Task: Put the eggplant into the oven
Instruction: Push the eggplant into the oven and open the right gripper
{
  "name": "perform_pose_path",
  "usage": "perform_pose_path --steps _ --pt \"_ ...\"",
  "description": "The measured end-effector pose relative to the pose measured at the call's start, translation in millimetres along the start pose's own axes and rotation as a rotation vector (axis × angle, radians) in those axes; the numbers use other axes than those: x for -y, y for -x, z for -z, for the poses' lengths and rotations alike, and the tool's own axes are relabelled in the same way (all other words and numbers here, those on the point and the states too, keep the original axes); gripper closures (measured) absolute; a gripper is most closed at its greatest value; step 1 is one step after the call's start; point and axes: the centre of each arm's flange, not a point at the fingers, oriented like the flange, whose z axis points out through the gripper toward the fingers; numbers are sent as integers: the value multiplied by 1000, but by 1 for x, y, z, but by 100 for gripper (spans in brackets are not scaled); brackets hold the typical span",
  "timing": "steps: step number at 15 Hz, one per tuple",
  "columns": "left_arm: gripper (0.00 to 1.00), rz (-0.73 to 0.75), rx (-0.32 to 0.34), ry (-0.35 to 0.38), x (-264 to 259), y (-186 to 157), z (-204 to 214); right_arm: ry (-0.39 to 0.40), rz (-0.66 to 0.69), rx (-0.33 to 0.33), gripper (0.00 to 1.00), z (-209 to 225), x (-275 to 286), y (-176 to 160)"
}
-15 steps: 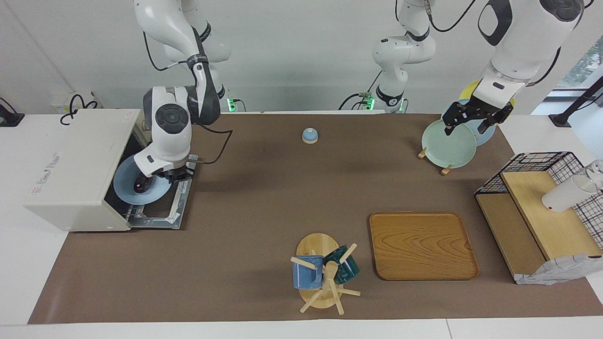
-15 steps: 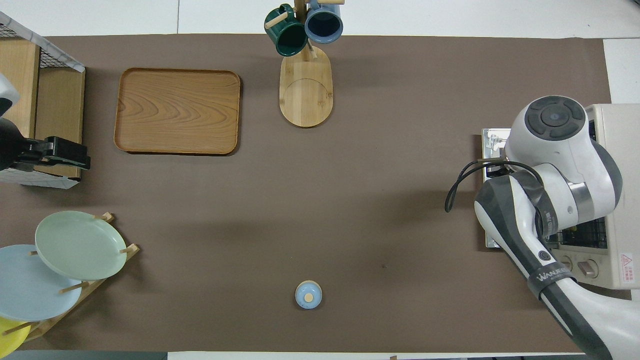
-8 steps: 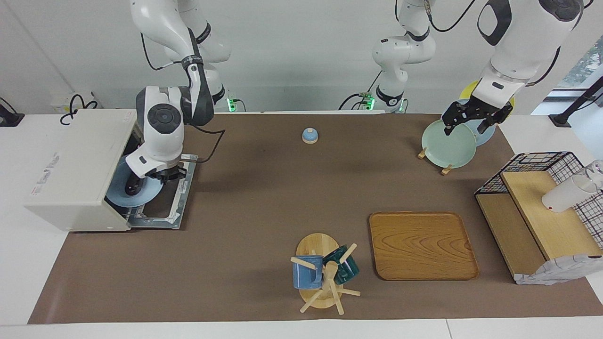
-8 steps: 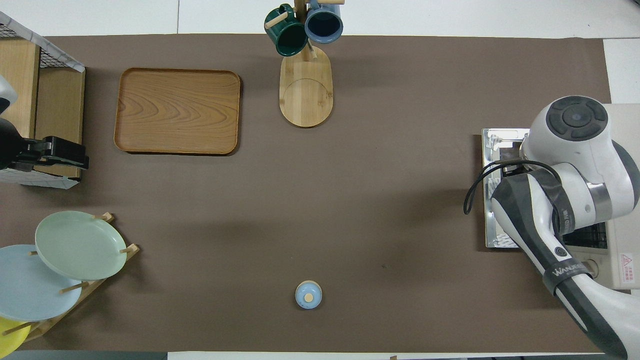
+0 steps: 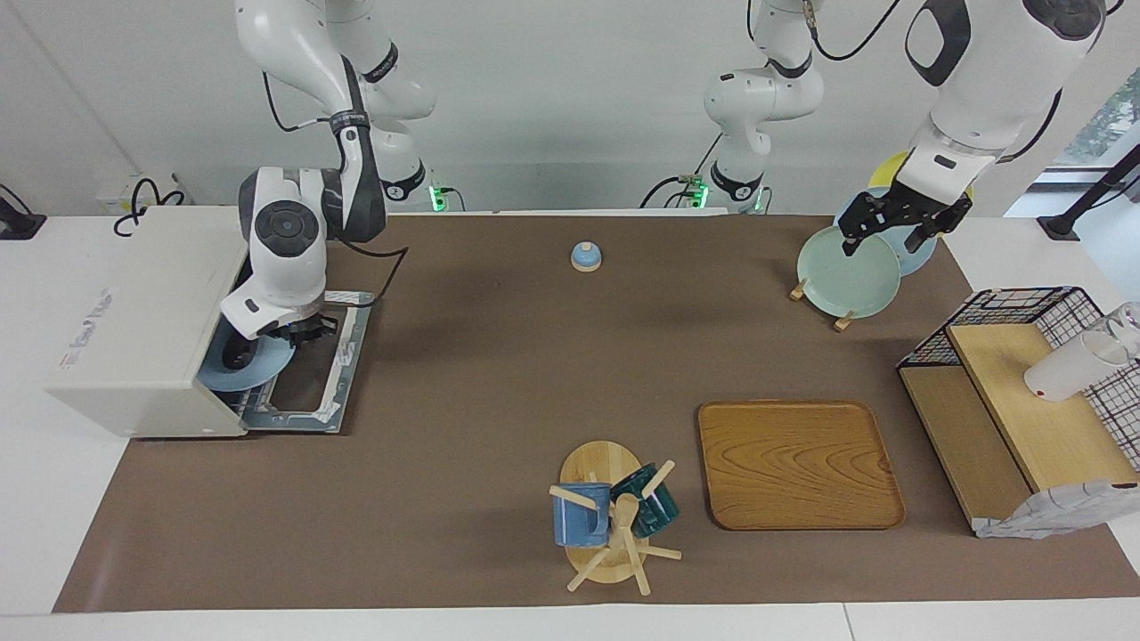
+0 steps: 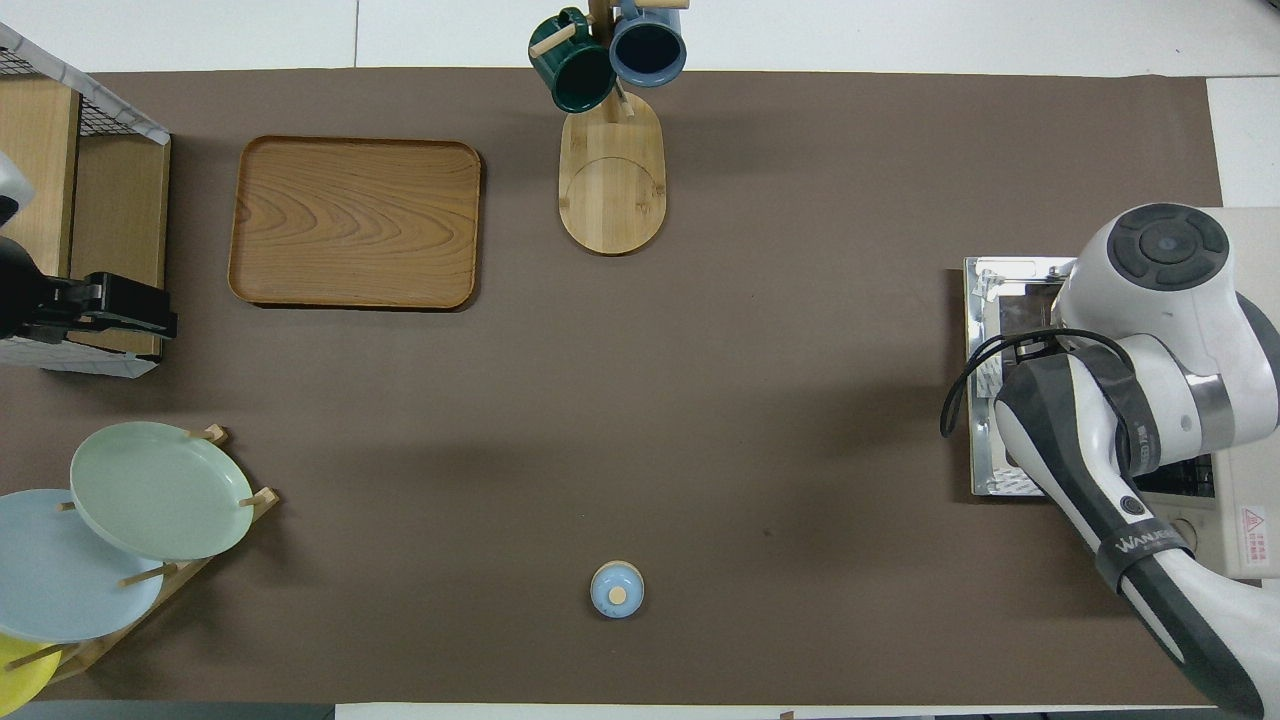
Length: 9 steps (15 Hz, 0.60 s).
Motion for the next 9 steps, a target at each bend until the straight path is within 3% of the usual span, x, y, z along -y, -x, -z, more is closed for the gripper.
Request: perform_pose_path --steps 1,4,6,9 --pt "0 0 0 0 0 0 0 -1 -2 4 92 -2 -1 1" --pt "0 0 0 0 0 0 0 -2 7 10 64 -5 -2 3" --pt "0 0 0 0 0 0 0 -12 6 3 62 -1 2 3" --pt "0 0 0 0 0 0 0 -91 -15 -25 61 23 17 3"
